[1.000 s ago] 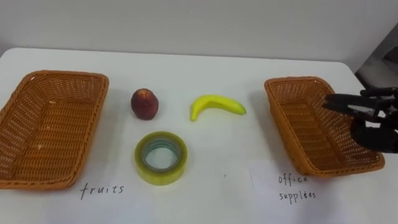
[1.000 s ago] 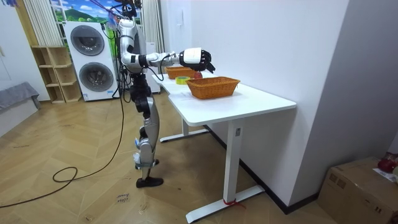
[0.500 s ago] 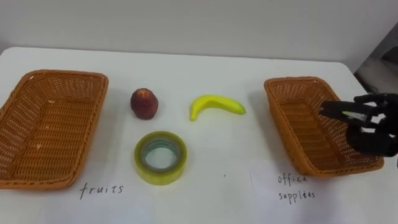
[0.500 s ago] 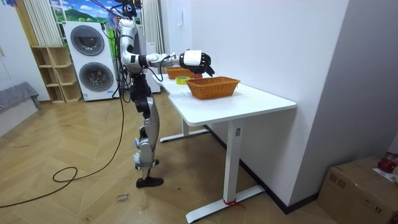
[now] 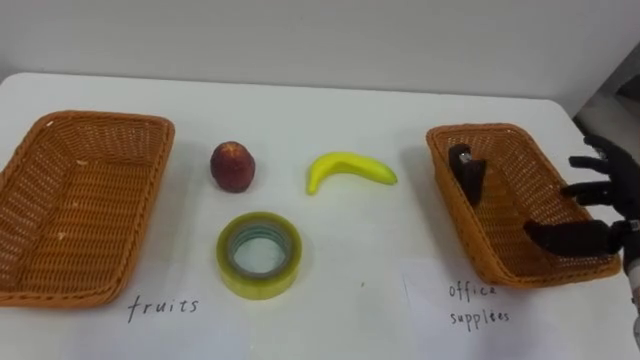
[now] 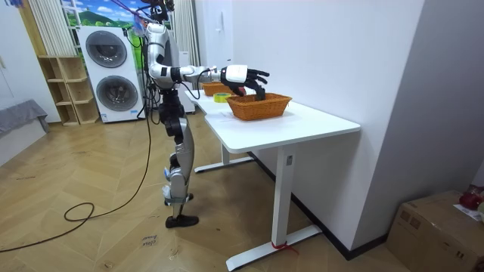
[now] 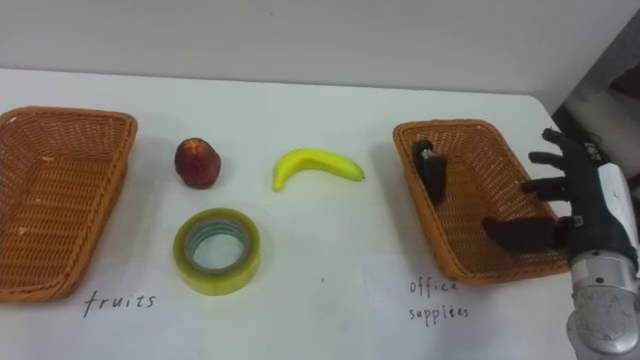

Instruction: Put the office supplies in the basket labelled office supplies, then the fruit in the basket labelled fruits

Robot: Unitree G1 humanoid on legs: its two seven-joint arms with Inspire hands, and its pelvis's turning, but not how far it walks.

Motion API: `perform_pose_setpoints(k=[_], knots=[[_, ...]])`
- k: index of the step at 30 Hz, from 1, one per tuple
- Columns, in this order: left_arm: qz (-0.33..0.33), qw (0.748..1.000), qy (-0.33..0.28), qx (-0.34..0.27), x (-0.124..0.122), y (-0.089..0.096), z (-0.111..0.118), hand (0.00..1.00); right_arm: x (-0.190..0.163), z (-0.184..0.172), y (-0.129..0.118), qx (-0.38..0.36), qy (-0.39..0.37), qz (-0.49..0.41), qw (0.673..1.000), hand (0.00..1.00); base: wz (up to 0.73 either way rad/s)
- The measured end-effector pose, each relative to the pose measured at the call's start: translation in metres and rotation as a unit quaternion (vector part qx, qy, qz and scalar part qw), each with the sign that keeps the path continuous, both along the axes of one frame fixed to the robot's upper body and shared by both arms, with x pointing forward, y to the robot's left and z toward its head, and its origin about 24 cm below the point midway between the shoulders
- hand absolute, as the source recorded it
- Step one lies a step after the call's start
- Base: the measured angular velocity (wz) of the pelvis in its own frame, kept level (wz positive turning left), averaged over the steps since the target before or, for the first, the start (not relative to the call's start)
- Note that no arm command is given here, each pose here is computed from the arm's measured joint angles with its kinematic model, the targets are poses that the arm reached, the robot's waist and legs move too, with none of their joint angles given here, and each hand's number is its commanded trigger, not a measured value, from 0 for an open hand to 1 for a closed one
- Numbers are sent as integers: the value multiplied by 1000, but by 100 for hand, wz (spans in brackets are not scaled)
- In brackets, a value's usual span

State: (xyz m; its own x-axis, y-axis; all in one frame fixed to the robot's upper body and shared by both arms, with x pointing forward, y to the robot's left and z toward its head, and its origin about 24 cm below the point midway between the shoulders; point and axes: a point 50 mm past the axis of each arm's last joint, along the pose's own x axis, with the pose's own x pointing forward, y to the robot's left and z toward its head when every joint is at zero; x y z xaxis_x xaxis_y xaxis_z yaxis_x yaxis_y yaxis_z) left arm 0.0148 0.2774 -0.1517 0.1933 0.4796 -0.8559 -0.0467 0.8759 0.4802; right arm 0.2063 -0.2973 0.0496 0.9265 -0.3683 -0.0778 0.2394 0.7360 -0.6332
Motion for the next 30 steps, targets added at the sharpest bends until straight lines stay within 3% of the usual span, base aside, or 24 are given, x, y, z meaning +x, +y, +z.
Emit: perform_pose_setpoints(k=[30], knots=[[-1, 999, -25, 25, 10, 2, 3, 0, 0, 0, 1, 0, 3, 5, 1000, 0, 0]])
